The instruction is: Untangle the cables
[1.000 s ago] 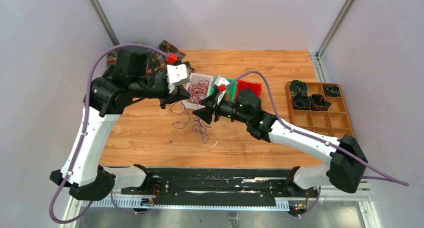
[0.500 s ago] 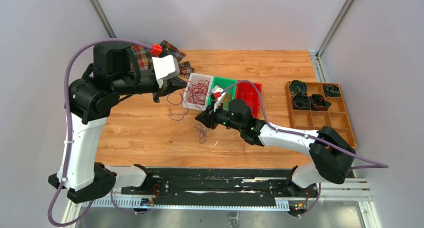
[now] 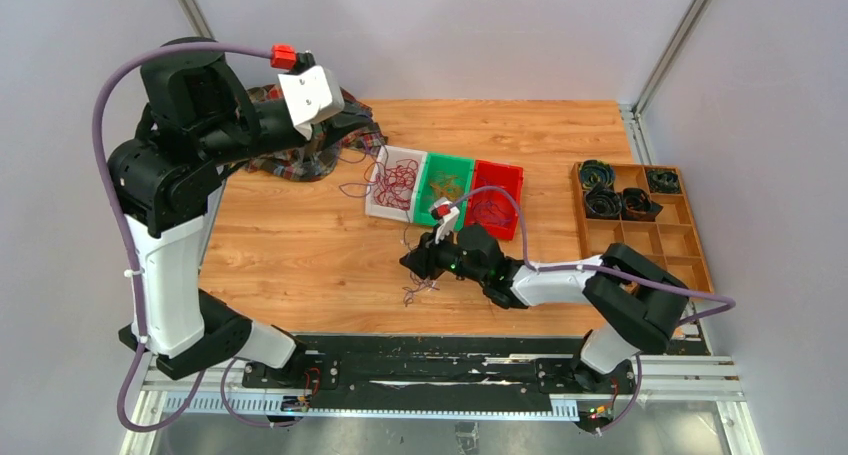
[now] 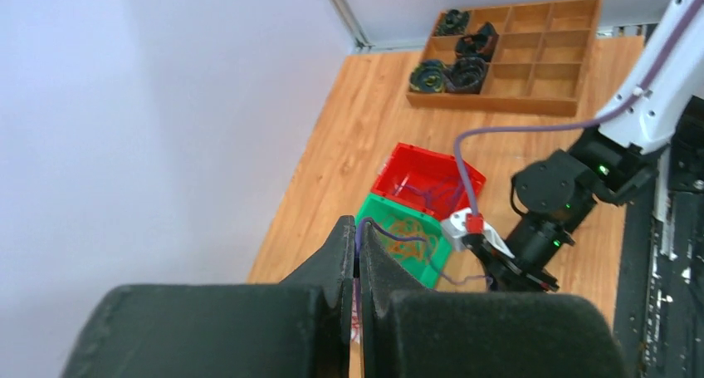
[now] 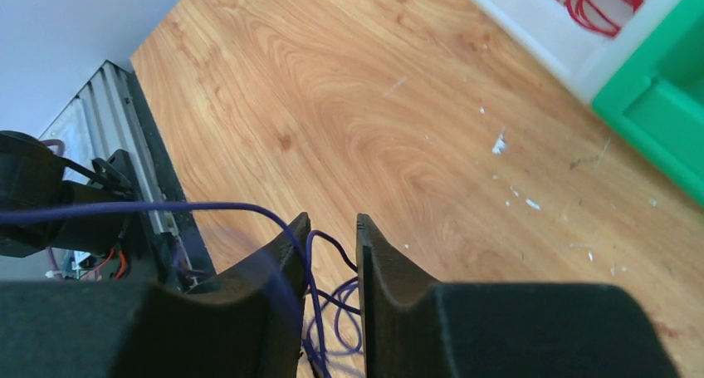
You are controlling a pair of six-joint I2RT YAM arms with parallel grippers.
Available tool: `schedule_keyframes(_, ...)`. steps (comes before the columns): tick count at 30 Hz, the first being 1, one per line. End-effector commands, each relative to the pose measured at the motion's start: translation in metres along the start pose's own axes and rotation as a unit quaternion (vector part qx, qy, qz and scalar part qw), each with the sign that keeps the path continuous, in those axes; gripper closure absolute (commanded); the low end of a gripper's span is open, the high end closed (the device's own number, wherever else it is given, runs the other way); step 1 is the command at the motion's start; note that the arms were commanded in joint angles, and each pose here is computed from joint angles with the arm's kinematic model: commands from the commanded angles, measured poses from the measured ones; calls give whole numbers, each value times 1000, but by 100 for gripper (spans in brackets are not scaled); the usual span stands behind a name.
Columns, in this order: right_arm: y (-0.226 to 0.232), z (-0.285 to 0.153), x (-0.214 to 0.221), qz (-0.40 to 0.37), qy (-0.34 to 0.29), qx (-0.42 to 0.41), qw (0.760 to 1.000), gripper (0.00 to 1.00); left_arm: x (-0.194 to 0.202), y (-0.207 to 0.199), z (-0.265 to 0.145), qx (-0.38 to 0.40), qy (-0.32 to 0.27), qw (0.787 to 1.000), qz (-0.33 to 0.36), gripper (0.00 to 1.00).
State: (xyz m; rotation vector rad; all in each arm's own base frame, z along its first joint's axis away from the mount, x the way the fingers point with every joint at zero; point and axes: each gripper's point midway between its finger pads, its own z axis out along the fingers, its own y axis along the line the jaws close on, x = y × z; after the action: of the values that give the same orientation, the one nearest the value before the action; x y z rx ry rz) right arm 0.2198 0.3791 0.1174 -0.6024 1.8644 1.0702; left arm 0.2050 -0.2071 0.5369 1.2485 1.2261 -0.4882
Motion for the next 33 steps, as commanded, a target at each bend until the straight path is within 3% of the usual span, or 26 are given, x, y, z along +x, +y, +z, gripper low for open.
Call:
schedule_keyframes(1,1,3,10,25,-12,4,1000,71,-25,16,-6,-39,-30,999,19,100)
schedule_keyframes(11,-6,5,40,41,16,21,999,67,-85,62,-30,-165,-128,975,81,100)
schedule_keyframes(15,-5,8,45,39,23,19,999,61,-111,84,-44,-226,-172,954,99,100)
schedule_keyframes(21,-3,7,50,34,34,19,999,60,-135,105,-65,-295,-212,924,121,100)
schedule_keyframes(26,-2,7,53,33,40,19,998,60,-157,128,-94,-379,-245,881,140,100)
schedule_keyframes(28,-1,7,51,31,38,16,999,60,-158,128,-91,-374,-244,884,142,100)
schedule_keyframes(33,12,1,32,21,18,-5,1000,59,-140,112,-68,-315,-231,913,115,100)
